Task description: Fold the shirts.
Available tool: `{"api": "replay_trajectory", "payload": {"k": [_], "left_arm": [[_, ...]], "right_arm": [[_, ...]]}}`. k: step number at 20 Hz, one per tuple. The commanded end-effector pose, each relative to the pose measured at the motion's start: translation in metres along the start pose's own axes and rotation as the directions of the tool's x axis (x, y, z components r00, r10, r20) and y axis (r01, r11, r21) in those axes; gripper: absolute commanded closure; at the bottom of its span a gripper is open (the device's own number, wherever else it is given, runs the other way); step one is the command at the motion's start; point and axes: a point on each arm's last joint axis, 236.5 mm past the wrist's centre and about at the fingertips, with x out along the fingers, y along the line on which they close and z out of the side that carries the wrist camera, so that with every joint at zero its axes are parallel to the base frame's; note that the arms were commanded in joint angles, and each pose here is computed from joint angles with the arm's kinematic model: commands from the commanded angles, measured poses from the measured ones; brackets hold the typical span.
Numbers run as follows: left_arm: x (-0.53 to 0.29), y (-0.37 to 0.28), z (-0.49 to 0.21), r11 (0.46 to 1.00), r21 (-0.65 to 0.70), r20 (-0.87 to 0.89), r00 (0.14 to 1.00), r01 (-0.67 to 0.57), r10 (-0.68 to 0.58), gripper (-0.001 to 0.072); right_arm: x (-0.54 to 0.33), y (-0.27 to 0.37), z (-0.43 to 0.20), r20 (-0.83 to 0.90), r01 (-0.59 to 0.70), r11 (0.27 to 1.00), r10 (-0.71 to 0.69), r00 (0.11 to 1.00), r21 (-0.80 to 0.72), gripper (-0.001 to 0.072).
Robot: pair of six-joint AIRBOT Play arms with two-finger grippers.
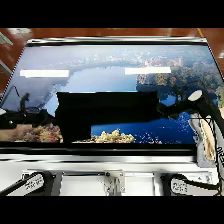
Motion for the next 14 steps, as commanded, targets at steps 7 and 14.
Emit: {"api": "replay_trajectory", "payload": {"k": [7,14], "left_arm": [[0.02,-0.031,0.14,0.998,0.057,0.058,0.998,0.019,-0.022,0.0666],[0.095,0.009,0.141,0.993,-0.116,-0.103,0.994,0.02,-0.032,0.0627]], "right_arm": [[0.001,0.015,0.124,0.273,0.05,0.999,-0.043,0.961,-0.017,0.0655],[0.047,-0.009,0.129,0.217,0.054,0.997,-0.065,0.974,0.059,0.0625]]}}
